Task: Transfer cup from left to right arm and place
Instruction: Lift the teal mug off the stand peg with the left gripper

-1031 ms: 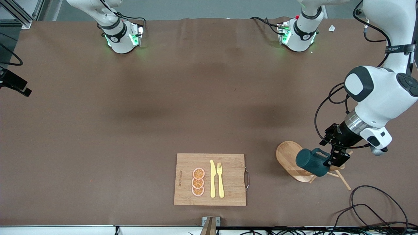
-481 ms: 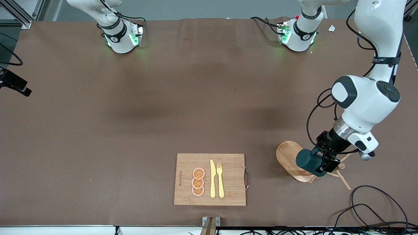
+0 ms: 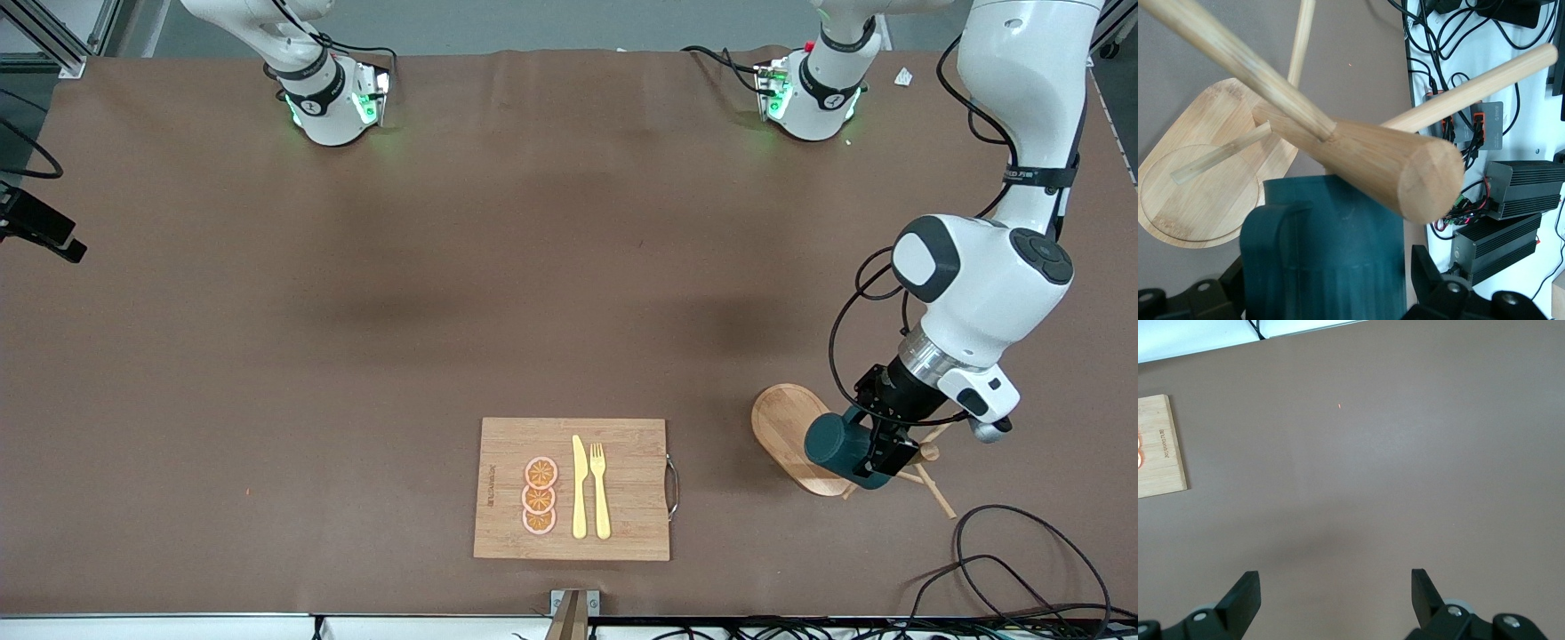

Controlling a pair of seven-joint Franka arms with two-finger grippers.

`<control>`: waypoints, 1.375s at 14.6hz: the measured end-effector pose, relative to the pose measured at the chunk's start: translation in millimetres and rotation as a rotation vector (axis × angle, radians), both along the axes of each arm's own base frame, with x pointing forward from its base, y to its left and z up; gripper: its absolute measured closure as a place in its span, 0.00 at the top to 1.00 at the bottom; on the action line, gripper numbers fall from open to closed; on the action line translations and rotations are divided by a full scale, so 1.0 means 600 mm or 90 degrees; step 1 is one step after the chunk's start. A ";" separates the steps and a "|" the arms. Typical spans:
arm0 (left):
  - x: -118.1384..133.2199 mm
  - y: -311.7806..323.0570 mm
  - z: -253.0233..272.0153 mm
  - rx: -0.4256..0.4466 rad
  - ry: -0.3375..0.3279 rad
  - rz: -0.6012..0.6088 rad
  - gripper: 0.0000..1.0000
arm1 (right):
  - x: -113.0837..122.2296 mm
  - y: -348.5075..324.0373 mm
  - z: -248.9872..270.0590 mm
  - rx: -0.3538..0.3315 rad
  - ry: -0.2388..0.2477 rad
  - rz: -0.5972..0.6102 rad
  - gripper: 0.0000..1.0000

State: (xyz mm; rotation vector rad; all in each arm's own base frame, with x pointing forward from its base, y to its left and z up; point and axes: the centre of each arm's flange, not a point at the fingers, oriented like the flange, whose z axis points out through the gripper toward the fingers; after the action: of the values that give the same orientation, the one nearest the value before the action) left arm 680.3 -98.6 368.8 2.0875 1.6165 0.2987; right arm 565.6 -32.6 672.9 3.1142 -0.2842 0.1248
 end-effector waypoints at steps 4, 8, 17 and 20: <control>0.002 -0.001 0.004 -0.003 -0.003 0.002 0.84 | 0.000 0.001 0.000 0.000 0.000 0.001 1.00; 0.005 0.000 0.011 -0.004 -0.008 0.003 0.84 | 0.000 0.001 0.000 0.000 0.000 0.001 1.00; -0.027 -0.067 0.116 -0.035 0.012 -0.023 0.84 | 0.000 0.002 0.000 0.000 0.000 0.001 1.00; -0.051 -0.131 0.147 -0.048 0.015 -0.056 0.84 | 0.000 0.002 0.000 0.000 0.000 0.002 1.00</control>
State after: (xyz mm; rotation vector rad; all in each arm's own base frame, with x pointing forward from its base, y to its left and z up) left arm 649.6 -177.3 457.2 2.1046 1.5200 0.1816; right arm 565.7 -31.3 672.9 3.1148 -0.2803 0.1248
